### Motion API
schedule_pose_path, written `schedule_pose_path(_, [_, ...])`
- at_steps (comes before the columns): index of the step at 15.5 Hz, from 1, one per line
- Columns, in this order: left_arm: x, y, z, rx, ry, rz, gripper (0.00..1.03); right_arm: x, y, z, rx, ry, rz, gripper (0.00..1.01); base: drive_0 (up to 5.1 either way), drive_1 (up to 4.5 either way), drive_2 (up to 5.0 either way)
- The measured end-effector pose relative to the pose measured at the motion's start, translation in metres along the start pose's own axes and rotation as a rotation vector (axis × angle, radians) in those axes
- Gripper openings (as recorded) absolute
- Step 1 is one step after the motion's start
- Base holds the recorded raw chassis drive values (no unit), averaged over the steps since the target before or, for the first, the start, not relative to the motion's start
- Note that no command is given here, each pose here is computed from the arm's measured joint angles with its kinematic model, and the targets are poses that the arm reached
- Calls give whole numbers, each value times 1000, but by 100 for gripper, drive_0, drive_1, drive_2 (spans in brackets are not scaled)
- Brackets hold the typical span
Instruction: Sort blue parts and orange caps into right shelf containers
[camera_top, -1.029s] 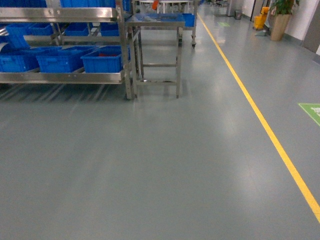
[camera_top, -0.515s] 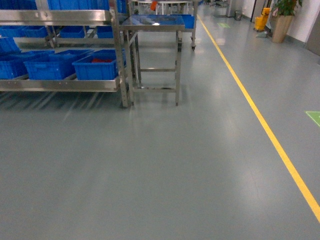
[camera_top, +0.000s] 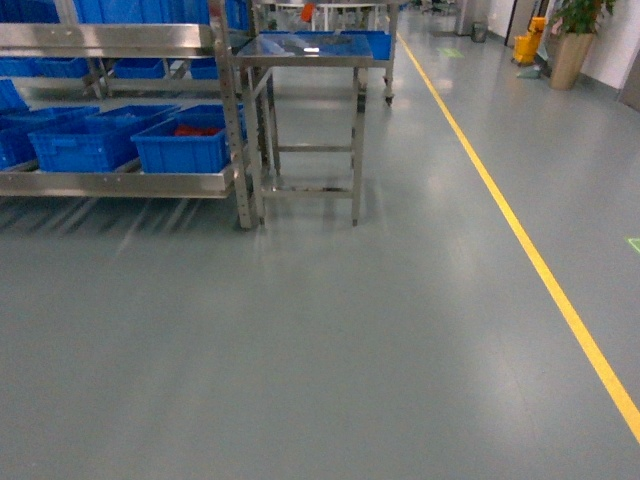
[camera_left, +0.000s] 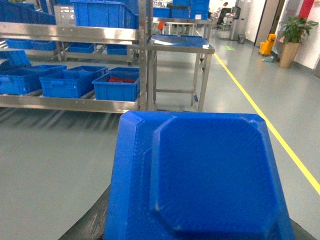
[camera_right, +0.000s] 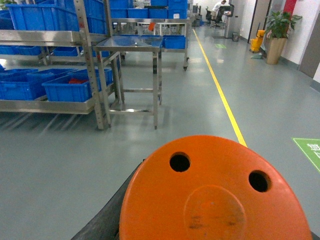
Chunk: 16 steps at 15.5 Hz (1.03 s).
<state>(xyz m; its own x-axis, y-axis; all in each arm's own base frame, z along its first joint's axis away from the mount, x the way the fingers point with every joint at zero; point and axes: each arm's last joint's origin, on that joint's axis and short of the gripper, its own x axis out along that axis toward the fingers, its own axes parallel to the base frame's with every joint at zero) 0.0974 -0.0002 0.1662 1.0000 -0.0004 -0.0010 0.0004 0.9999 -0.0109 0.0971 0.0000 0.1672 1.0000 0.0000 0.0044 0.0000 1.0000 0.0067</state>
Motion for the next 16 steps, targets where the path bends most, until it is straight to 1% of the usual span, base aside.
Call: schedule_pose_path(16, [0,0,0,0,2,-2,42,0,0,0,0,3,0,43,6,427,-415])
